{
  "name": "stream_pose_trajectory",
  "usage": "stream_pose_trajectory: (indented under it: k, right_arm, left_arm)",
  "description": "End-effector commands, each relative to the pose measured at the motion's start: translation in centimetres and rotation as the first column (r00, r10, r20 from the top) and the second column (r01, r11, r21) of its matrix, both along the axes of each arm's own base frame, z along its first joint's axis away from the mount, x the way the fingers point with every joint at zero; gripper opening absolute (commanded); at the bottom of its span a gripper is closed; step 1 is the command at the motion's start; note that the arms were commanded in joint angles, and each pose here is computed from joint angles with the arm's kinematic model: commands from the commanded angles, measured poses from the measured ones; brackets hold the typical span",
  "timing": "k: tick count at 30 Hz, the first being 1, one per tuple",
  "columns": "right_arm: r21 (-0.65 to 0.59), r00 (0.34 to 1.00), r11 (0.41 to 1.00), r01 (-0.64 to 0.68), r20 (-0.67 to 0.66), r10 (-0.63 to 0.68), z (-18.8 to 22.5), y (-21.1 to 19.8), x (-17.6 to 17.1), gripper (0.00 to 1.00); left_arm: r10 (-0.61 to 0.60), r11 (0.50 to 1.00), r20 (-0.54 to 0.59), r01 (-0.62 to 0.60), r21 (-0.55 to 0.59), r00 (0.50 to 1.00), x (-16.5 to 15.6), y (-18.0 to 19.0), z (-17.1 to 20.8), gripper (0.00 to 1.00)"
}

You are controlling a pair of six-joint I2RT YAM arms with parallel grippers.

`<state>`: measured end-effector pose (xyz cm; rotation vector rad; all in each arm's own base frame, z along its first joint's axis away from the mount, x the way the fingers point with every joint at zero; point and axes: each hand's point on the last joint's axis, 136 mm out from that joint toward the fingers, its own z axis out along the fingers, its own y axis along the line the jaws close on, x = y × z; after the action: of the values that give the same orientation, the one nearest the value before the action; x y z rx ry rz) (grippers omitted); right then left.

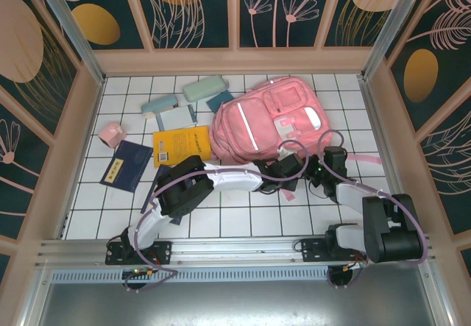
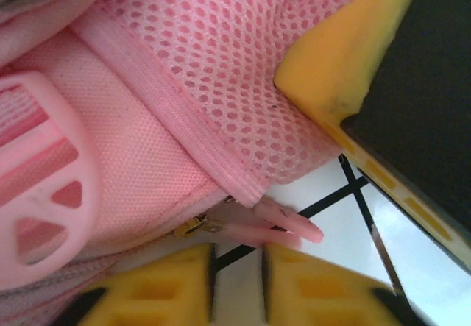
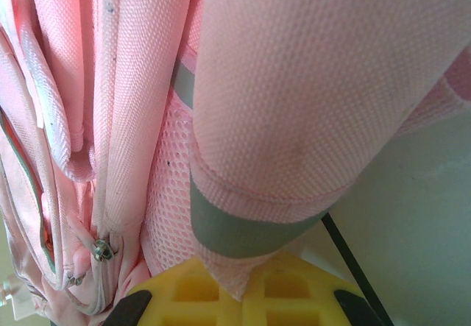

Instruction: Pack the student bag

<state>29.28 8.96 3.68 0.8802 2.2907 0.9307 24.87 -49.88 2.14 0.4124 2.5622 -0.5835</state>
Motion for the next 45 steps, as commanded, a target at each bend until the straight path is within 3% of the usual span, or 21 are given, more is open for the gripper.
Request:
stream_pose_trajectory:
  k: [1, 5, 8, 16, 26, 31, 45]
  right_arm:
    - [0.027, 0.998, 0.999, -0.029, -0.051, 0.031, -1.1, 0.6, -1.3, 0.00]
    - [0.025, 0.998, 0.999, -0.029, -0.049, 0.031, -1.1, 0.6, -1.3, 0.00]
    - [0.026, 0.998, 0.999, -0.029, -0.049, 0.030, -1.1, 0.6, -1.3, 0.00]
    - [0.024, 0.998, 0.999, -0.032, -0.049, 0.033, -1.1, 0.6, -1.3, 0.00]
    - [0.021, 0.998, 0.999, -0.033, -0.052, 0.034, -1.2, 0.6, -1.3, 0.00]
    - [0.017, 0.998, 0.999, -0.037, -0.053, 0.038, -1.2, 0.6, -1.3, 0.00]
    - [0.016, 0.997, 0.999, -0.040, -0.058, 0.041, -1.3, 0.6, -1.2, 0.00]
  left_arm:
    - [0.018, 0.999, -0.006, -0.018, 0.051, 1.000, -0.1, 0.9, -1.2, 0.16]
    - [0.077, 0.991, 0.017, -0.079, 0.112, 0.997, 0.5, 2.9, -1.5, 0.17]
    - [0.103, 0.990, 0.032, -0.105, 0.091, 0.994, 0.6, 3.8, -0.5, 0.17]
    - [0.033, 0.996, 0.027, -0.030, -0.086, 0.999, 0.2, 0.8, 3.2, 0.33]
    - [-0.009, 0.993, -0.004, 0.008, -0.117, 1.000, -0.1, -1.0, 3.0, 0.36]
    - [-0.006, 0.993, -0.010, 0.004, -0.117, 1.000, 0.1, -1.2, 2.6, 0.44]
    - [0.057, 0.998, -0.070, -0.058, -0.012, 0.996, 0.7, 0.1, -1.0, 0.36]
